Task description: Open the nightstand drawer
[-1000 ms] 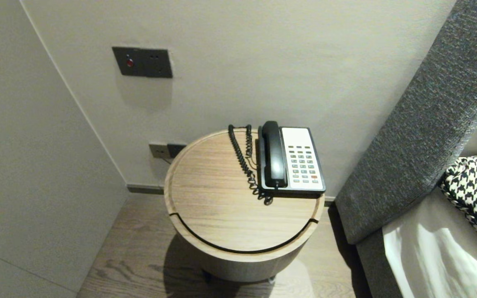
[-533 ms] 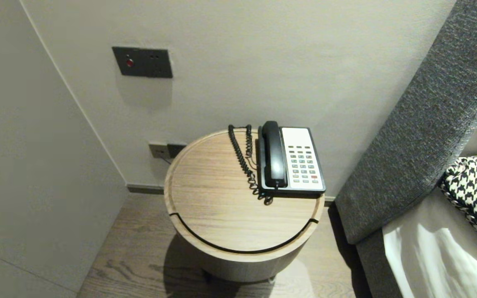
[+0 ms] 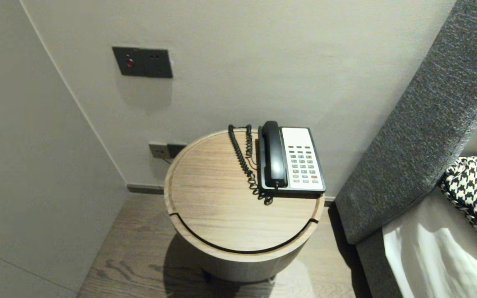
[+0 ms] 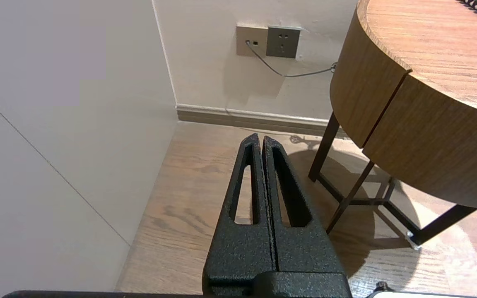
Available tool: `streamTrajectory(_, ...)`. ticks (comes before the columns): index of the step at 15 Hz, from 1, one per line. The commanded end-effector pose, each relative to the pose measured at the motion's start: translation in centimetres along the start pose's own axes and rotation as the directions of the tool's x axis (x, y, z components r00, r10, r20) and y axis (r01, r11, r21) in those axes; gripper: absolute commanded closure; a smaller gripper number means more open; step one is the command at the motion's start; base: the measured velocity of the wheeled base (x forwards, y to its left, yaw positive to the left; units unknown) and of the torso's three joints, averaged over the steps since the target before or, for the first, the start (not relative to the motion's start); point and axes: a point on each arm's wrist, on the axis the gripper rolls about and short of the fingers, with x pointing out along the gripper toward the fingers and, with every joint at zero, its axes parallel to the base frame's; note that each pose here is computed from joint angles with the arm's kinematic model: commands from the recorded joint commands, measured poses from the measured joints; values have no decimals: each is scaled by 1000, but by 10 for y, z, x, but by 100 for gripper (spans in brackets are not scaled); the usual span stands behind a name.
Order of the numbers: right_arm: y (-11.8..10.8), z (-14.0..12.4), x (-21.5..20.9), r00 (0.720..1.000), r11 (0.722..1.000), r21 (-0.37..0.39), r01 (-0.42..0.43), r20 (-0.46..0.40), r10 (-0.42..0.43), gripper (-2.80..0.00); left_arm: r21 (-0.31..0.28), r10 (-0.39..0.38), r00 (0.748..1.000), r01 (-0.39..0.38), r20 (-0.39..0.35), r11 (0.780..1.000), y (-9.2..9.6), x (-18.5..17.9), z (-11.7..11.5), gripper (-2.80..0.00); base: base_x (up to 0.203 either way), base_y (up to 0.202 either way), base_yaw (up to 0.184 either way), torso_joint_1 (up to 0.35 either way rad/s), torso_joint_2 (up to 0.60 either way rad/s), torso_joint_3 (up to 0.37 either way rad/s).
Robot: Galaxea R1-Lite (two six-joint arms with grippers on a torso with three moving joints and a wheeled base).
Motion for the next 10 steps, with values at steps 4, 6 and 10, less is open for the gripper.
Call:
streamTrajectory(4, 0, -3, 1, 1000, 1000, -3, -1, -13, 1, 0, 0, 0, 1000, 0, 0, 1000, 0, 0, 0, 0, 0, 0, 0, 0, 0, 0)
streamTrajectory(6, 0, -3, 1, 1000, 1000, -4, -2, -13, 2, 0, 0, 1, 1000, -1, 0, 1000, 0, 0, 0, 0, 0, 0, 0, 0, 0, 0)
streamTrajectory(10, 0, -4, 1, 1000, 1000, 2, -1, -15, 1, 0, 0, 1, 1000, -1, 0, 1000, 0, 0, 0, 0, 0, 0, 0, 0, 0, 0)
